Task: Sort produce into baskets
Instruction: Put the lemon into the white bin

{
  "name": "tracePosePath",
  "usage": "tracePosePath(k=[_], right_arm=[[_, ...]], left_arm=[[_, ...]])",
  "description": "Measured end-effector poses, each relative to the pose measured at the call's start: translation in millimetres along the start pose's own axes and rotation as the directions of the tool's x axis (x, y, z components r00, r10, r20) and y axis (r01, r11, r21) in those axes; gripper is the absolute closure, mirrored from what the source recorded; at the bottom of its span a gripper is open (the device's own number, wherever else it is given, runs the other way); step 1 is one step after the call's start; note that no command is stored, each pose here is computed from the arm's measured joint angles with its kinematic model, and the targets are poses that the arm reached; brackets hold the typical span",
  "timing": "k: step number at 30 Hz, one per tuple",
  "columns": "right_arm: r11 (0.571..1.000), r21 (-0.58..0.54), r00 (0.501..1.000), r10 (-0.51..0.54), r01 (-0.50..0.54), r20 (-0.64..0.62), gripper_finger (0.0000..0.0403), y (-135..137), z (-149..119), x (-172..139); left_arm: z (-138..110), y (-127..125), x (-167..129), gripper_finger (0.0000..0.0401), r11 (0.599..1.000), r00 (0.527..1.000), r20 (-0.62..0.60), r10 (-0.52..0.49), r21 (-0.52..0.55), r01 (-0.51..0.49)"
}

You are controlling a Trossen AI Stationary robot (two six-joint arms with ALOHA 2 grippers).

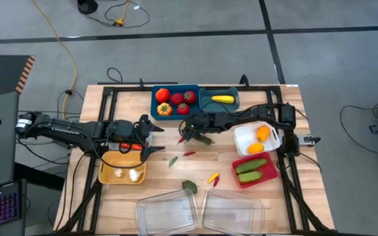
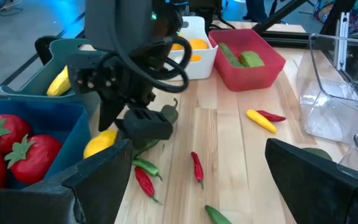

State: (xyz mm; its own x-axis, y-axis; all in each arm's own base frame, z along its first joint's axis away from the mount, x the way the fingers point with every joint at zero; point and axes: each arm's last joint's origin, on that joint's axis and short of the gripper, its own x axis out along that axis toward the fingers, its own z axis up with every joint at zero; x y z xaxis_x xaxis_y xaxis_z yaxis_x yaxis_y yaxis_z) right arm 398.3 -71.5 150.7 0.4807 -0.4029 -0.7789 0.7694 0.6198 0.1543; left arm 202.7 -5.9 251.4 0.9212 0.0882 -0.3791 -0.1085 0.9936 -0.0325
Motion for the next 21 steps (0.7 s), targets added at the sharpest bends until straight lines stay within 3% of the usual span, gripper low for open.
tracePosePath(k=[13, 21], right_arm=[[0.999, 0.019, 0.998, 0.029, -0.028, -0.061, 0.0140, -3.9, -3.5, 13.1], [0.998, 0.010, 0.995, 0.069, -0.068, -0.069, 0.0197, 1.4, -2.4, 0.6]], left_arm=[[-0.6, 0.1, 0.0, 0.0049, 1.000, 1.000, -0.006, 0.002, 0.001, -0.002], [-1.1, 0.2, 0.0, 0.0049, 1.000, 1.000, -0.011, 0.004, -0.001, -0.004]])
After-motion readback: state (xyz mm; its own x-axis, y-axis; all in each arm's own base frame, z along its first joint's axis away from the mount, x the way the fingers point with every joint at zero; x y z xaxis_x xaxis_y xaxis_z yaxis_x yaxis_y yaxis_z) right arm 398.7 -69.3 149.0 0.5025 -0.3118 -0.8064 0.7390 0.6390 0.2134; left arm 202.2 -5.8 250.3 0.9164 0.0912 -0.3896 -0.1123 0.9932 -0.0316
